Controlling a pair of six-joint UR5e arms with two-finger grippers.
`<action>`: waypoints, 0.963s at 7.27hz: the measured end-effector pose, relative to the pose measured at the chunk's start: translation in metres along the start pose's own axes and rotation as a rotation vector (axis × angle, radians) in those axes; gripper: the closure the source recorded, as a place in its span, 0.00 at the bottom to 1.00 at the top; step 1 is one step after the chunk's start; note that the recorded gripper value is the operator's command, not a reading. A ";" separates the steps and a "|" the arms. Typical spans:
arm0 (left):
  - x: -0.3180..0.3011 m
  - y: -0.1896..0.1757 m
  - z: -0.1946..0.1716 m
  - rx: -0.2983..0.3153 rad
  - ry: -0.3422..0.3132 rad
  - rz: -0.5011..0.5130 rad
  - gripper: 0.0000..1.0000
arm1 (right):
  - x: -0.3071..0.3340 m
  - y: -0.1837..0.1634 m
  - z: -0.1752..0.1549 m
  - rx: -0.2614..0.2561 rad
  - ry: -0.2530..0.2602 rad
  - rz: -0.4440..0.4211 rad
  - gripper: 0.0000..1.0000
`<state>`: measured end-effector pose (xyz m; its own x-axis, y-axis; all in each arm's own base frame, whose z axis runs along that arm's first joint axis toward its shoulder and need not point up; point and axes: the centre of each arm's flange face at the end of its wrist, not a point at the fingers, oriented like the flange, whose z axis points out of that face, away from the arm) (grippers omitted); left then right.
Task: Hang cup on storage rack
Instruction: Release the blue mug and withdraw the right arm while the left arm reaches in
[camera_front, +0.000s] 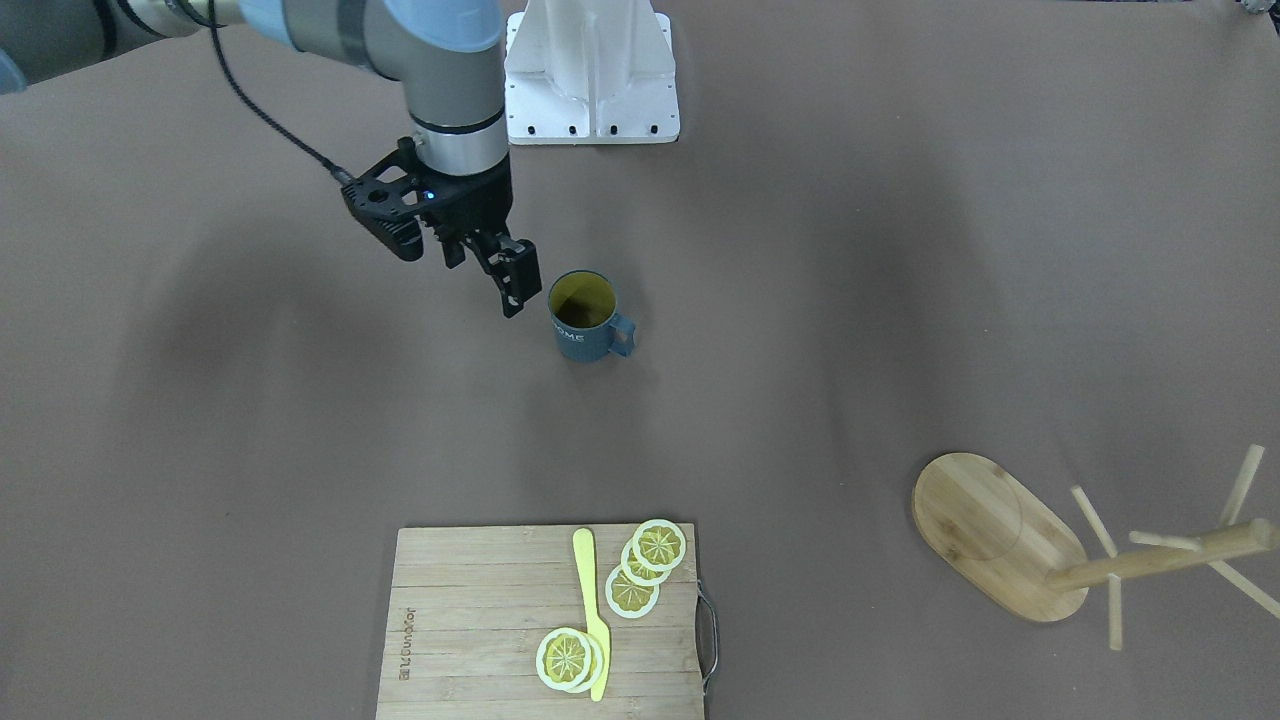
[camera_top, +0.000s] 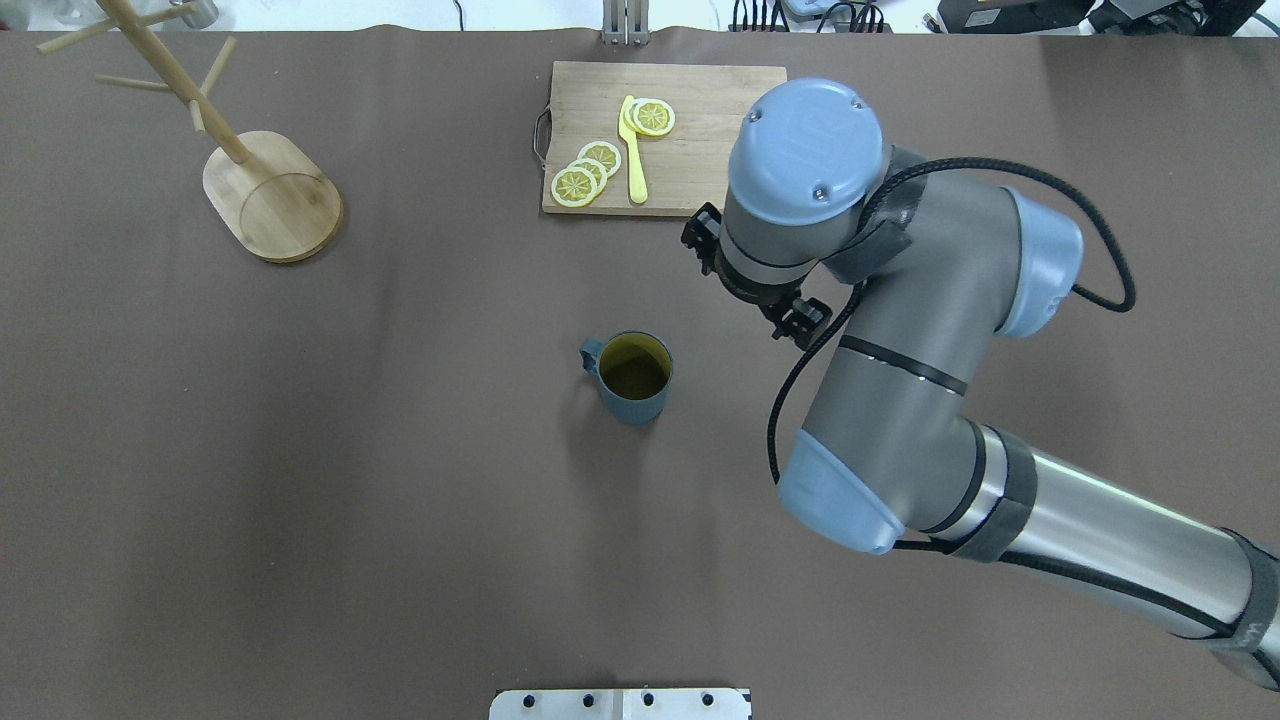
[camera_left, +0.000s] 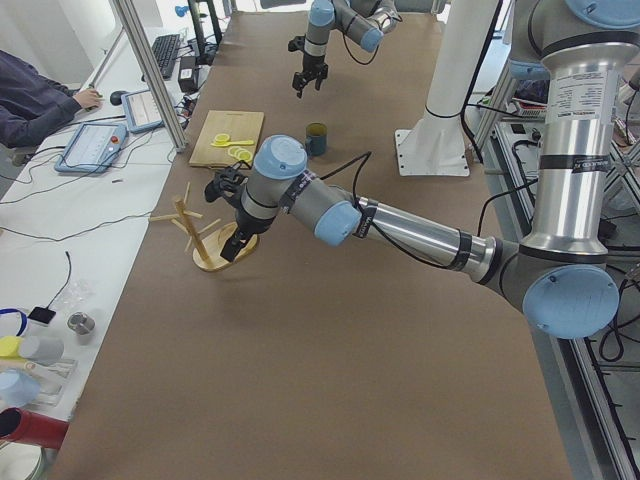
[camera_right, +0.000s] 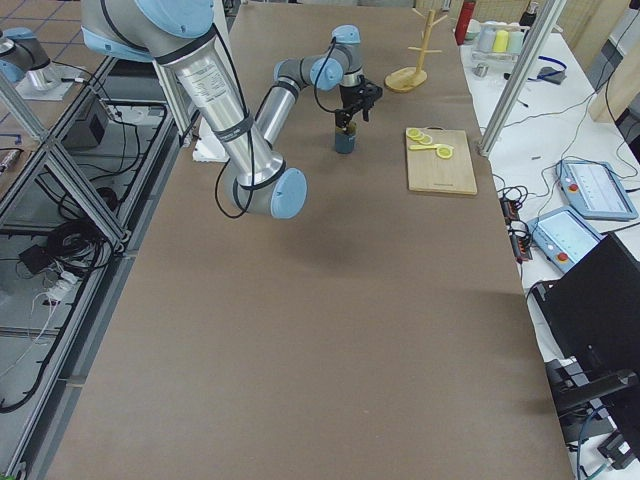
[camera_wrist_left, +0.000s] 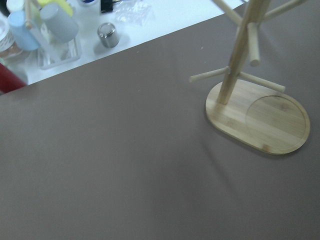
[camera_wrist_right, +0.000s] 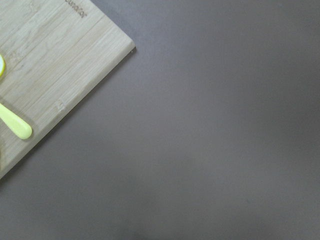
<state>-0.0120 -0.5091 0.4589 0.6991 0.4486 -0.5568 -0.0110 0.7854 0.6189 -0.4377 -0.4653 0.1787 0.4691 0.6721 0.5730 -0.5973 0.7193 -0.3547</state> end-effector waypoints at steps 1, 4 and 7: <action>0.032 -0.006 0.018 0.038 0.053 0.041 0.01 | 0.018 -0.038 0.001 -0.011 0.018 -0.088 0.00; 0.122 -0.004 0.059 0.113 0.217 0.035 0.01 | 0.096 -0.166 -0.004 -0.036 0.066 -0.362 0.00; 0.215 0.001 0.116 0.141 0.238 0.083 0.01 | 0.218 -0.304 -0.015 -0.100 0.067 -0.578 0.00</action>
<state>0.2212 -0.4620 0.4042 0.5126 0.6091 -0.6052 0.0498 0.6825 0.7292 -0.1439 -0.5343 0.4001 0.7423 0.1729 0.6473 -0.1694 0.9832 -0.0684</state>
